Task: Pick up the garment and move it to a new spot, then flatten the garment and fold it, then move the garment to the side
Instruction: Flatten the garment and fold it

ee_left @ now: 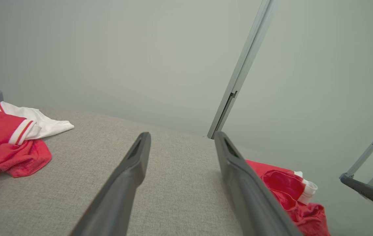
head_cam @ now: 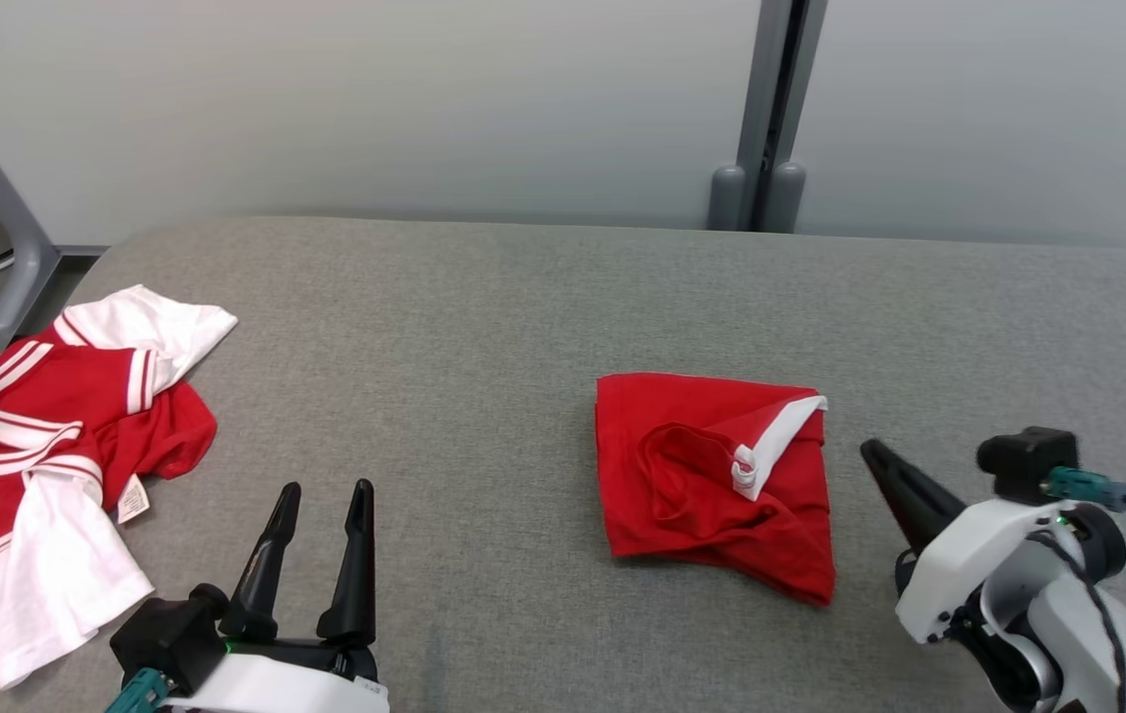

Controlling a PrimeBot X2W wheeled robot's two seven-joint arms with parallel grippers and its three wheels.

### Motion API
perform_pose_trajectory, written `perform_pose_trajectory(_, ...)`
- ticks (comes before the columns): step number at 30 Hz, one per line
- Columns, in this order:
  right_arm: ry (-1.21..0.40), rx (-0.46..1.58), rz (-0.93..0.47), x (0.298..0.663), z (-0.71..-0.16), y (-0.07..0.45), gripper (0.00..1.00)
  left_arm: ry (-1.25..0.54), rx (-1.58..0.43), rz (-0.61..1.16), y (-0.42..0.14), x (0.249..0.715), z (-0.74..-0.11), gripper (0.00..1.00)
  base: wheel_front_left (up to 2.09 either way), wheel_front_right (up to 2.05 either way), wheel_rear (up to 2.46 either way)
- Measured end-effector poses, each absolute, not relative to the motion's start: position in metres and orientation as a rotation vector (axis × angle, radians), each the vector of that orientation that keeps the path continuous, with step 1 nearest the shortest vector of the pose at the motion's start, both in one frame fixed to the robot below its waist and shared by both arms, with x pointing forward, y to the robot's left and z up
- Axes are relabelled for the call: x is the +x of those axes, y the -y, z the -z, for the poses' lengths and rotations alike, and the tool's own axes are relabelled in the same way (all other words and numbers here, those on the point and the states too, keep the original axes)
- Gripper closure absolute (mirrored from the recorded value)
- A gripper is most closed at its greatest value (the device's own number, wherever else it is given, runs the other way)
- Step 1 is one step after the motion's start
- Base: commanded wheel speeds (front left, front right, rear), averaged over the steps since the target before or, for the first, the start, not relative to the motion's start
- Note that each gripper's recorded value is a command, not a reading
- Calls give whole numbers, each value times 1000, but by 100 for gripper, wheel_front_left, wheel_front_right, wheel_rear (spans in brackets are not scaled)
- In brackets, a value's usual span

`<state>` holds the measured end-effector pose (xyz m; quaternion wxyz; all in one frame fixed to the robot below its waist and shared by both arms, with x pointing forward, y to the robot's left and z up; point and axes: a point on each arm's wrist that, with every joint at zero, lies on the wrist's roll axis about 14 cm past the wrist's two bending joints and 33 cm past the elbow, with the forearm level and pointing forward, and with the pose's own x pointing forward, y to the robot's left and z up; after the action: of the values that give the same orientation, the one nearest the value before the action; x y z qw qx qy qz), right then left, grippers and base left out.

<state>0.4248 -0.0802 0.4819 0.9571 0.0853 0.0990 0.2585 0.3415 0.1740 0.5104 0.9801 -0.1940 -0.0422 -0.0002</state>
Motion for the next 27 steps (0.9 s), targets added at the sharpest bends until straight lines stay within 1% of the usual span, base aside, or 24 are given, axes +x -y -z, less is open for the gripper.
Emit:
perform_pose_trajectory(5,-399,85,-569,419,-440,63,100,87,-396,-27,-180,339,-510,0,0,0,0)
perform_pose_trajectory(12,-537,32,-616,422,-412,40,100,90,-400,-95,-197,327,-507,0,0,0,0)
perform_pose_trajectory(17,-547,34,-652,433,-412,21,100,91,-399,-136,-209,321,-505,0,0,0,0)
perform_pose_trajectory(27,-456,42,-734,479,-440,-26,100,74,-403,-202,-225,314,-497,0,0,0,0)
